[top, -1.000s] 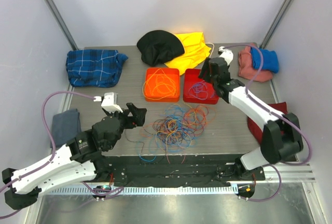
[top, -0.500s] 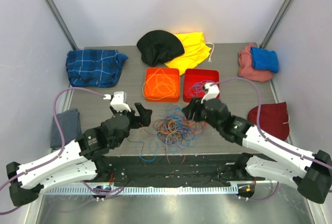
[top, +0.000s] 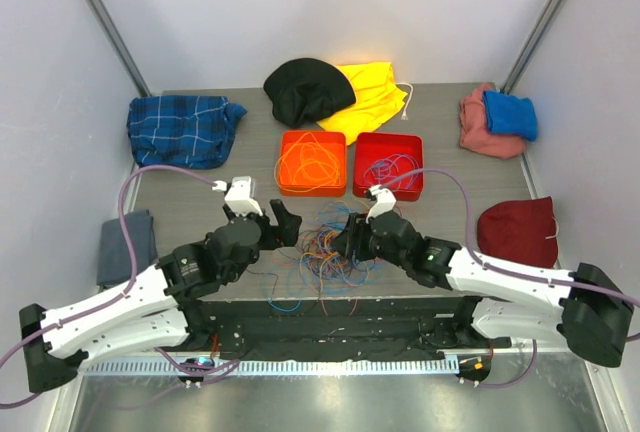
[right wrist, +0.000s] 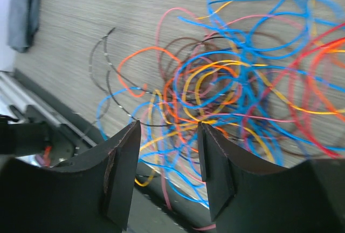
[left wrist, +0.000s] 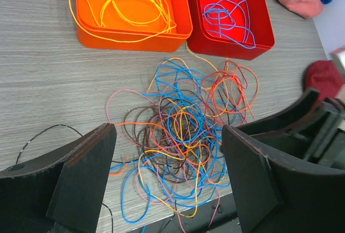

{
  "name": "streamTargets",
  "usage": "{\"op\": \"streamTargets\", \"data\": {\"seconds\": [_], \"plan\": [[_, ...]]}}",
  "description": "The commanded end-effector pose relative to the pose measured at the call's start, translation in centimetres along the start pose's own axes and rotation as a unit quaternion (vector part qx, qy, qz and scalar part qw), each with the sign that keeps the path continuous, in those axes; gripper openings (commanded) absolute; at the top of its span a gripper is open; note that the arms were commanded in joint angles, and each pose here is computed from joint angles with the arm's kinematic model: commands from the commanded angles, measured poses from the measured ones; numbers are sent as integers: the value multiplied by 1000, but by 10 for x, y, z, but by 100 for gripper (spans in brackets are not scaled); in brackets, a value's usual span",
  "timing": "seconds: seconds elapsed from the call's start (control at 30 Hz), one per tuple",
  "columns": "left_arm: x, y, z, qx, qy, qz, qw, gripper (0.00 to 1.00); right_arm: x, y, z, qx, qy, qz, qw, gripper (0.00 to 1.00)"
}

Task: Untangle the cables

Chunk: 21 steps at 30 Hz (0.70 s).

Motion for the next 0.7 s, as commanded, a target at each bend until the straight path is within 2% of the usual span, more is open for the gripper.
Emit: {"op": "streamTargets", "data": {"seconds": [0.0,0.3,0.4,0.47,0.57,0.67], "plan": [[-7,3,-4,11,25,-13,1000,84,-5,-8,36,-82,-69,-6,994,54],[-6,9,3,13,33,-16,999,84,-5,-10,34,-72,-85,-6,994,54],[-5,10,6,12,36,-18,999,84,-8,-6,22,-37,-72,-20,997,54],[-3,10,8,9,36,-18,999,84,-14,-2,4,15,-44,-35,998,53],[-1,9,9,9,38,-18,999,84,-10,-1,-21,80,-3,-32,996,52],[1,6,7,9,36,-14,999,84,-2,-9,-28,96,10,-16,995,52]]}}
Point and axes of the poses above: each gripper's point midway between its finger pads, its own y axis back along the fingers, its own z axis along the line the jaws close on, x = y × z, the point moved 2 cm from there along y, back along the fingers, and after that the axes turned 1 degree about -y, right-handed, at the moved point
